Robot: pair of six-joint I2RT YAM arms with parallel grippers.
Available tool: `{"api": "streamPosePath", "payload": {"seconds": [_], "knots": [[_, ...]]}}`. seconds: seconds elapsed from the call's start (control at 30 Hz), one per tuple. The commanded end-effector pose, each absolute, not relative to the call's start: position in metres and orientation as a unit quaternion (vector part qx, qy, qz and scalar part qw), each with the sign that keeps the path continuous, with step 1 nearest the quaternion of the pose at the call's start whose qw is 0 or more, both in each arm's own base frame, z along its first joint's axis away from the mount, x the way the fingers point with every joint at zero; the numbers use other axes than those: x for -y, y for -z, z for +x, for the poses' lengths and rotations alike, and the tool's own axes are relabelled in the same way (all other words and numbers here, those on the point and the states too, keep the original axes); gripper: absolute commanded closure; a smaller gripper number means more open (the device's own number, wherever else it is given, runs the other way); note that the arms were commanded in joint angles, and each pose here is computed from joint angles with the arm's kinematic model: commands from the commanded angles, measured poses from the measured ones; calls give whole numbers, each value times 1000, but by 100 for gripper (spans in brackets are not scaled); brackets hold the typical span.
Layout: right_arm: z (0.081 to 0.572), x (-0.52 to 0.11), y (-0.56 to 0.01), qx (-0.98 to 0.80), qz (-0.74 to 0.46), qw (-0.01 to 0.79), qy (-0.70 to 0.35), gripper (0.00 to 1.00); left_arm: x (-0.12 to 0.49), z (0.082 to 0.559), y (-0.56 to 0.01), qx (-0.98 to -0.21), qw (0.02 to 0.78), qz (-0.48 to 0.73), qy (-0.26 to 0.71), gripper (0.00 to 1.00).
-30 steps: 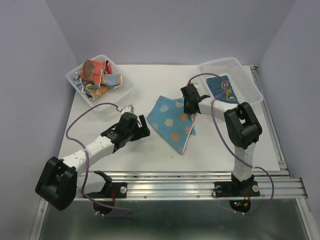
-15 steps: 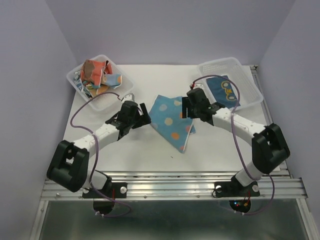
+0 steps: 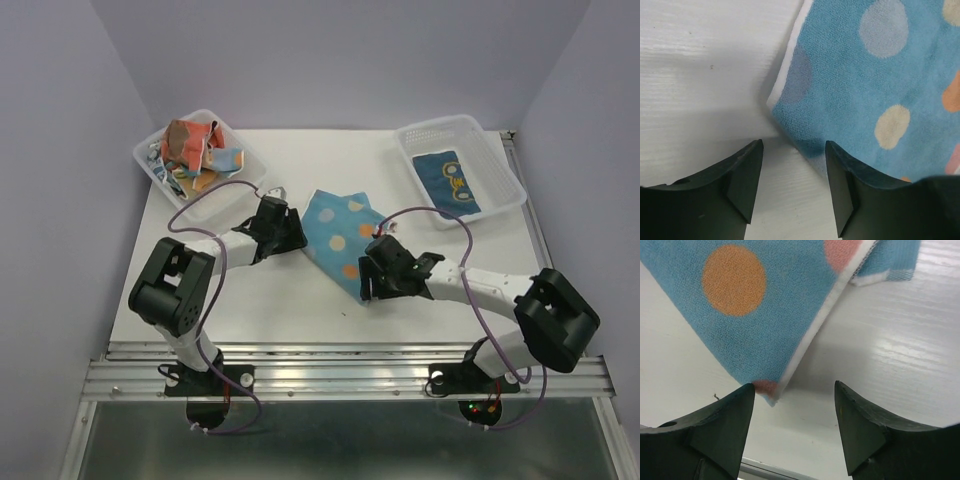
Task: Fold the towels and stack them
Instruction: Flatten out the crumpled towel
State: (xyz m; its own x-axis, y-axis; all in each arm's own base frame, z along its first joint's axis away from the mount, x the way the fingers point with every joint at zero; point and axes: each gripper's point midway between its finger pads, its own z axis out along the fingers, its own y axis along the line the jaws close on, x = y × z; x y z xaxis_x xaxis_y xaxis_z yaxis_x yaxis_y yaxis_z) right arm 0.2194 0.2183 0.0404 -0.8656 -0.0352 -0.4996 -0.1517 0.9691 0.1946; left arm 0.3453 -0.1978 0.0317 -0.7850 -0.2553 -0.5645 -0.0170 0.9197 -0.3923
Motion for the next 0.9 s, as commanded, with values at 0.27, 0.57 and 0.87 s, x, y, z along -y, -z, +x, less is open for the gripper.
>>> {"api": "streamPosePath", "payload": {"seconds": [0.27,0.57,0.87], "knots": [[206,-255,-30,-955,-71,221,-182,77,213,358,-36,-921,328,-64,198,100],[183,-253,-61,-945,-88,215,-230,97,207,300,-91,-905,344,-98,228,100],[243,-217,-82,-947,-2,290,-138,99,244,370,-155,-894,396,-57,203,100]]}}
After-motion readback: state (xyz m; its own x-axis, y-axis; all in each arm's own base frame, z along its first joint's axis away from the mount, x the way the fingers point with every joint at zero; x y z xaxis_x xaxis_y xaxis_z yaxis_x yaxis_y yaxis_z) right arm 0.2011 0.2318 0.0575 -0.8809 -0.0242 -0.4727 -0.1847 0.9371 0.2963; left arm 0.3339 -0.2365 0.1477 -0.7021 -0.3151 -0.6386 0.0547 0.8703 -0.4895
